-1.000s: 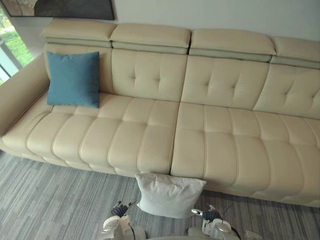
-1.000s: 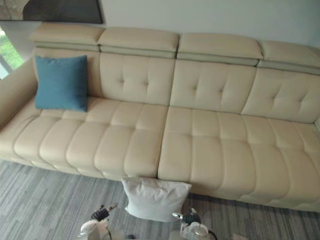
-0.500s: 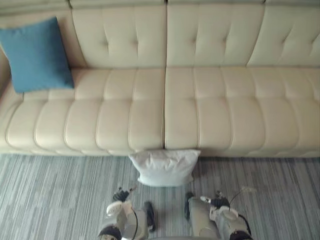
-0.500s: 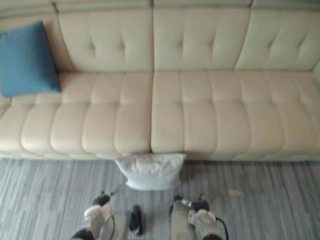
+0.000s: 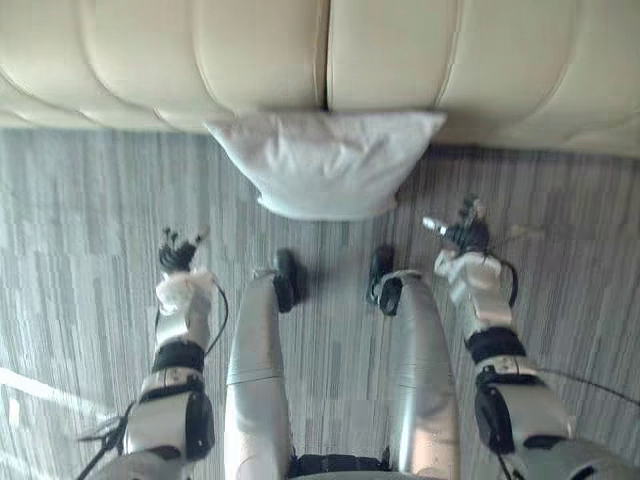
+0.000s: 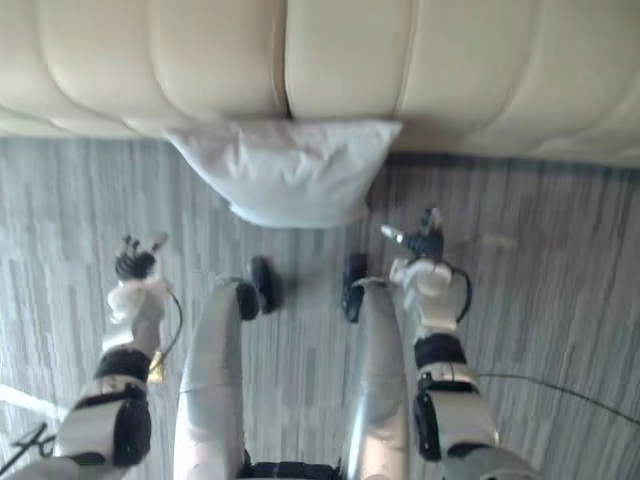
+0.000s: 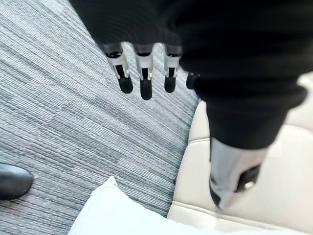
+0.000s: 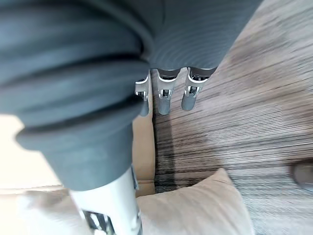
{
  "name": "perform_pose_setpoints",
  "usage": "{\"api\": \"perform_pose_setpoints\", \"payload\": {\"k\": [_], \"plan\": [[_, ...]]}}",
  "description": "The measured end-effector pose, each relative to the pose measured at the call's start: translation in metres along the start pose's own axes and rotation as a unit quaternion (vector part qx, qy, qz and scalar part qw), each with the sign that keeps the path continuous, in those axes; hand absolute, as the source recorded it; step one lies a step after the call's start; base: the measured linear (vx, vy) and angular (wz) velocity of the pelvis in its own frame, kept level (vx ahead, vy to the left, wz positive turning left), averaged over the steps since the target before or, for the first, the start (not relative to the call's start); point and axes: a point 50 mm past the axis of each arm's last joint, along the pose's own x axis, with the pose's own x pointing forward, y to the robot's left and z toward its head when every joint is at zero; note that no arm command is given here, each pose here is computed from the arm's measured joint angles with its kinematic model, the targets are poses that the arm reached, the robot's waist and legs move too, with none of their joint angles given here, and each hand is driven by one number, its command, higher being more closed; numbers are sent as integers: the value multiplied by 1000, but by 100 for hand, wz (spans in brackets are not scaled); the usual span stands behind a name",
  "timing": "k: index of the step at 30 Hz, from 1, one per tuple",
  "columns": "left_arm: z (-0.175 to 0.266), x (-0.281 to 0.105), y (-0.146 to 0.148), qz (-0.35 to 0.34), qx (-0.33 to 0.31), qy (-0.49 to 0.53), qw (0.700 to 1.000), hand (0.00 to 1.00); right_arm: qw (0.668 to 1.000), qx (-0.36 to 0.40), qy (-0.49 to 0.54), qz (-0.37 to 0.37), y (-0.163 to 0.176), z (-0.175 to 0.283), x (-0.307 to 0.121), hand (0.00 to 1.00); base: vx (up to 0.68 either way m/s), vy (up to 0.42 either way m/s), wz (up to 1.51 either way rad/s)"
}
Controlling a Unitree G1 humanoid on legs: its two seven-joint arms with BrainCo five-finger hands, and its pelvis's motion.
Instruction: Pick up cushions and gather them together orderly.
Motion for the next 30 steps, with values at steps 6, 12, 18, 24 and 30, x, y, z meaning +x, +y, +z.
{"api": "perform_pose_setpoints", "payload": {"k": [6, 12, 18, 24, 30], "plan": [[68, 0, -78, -89, -7, -106, 990, 0, 992, 47, -111, 42, 48, 82, 15, 0, -39, -8, 5], [105, -23, -136, -138, -29, -166, 976, 100, 979, 80, -164, 86, 101, 123, 3, 100, -23, 4, 4], [118, -26, -135, -113, -13, -203, 973, 100, 975, 85, -187, 88, 101, 130, -4, 100, -5, 3, 0], [111, -37, -137, -129, 5, -220, 967, 100, 972, 103, -188, 98, 94, 115, -17, 100, 8, 17, -1], [33, -71, -116, -158, 9, -154, 975, 100, 980, 102, -150, 84, 65, 51, -54, 100, 11, 8, -4]]}}
